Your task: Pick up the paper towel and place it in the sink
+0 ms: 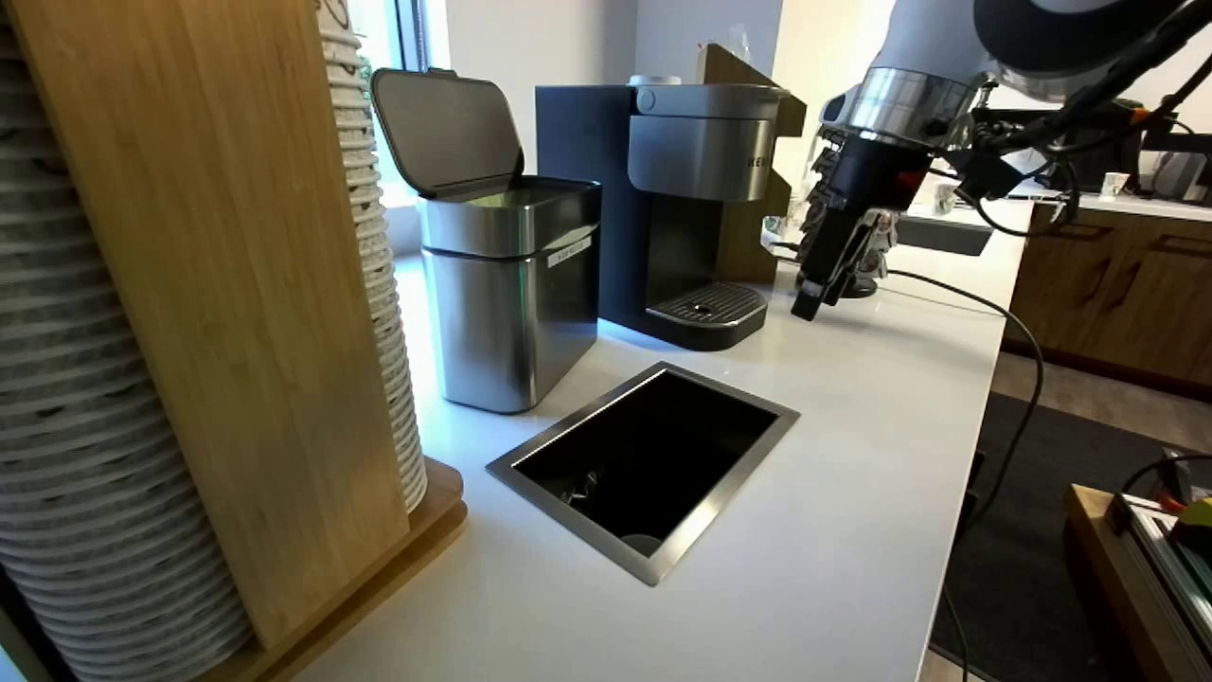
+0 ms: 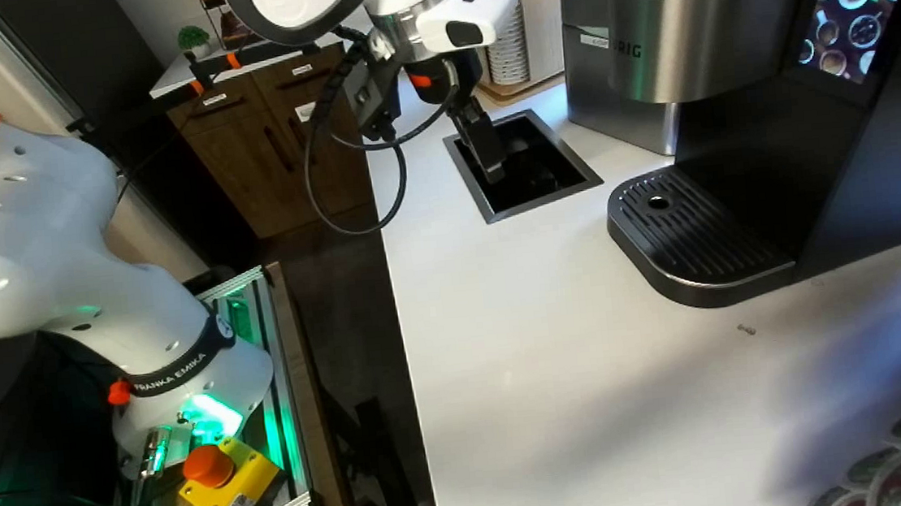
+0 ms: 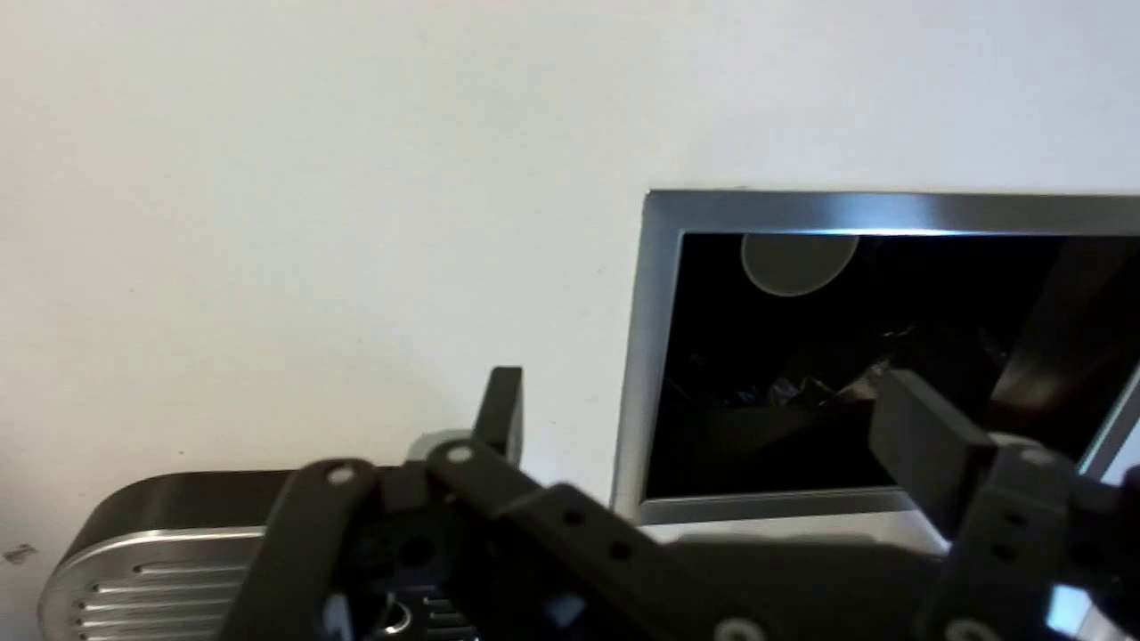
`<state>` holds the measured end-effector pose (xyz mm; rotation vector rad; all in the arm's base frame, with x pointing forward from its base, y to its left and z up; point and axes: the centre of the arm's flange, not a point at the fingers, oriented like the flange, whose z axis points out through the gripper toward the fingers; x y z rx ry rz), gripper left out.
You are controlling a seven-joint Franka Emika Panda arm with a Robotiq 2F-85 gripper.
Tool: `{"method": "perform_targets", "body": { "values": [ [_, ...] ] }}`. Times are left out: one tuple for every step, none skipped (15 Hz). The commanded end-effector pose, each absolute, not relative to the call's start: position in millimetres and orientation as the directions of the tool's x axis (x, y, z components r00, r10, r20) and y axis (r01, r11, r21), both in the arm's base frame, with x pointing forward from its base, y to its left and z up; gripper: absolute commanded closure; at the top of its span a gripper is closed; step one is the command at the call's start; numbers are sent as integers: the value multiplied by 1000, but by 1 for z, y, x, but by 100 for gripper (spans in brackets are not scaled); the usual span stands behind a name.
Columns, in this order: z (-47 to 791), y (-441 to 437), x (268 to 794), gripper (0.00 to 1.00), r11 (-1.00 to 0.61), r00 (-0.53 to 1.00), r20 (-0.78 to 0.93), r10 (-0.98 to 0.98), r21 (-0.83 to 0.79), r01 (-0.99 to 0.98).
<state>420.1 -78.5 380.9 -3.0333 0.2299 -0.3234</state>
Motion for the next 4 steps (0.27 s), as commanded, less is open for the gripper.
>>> {"method": "perform_targets", "body": {
  "values": [
    [384,-82,415,0,-984,963,211,-166,-96,-149],
    [387,-84,410,0,-983,961,218,-172,-95,-155],
    [389,-85,406,0,-983,959,223,-174,-94,-157],
    [390,-85,404,0,-983,958,226,-175,-94,-157]
  ]
}}
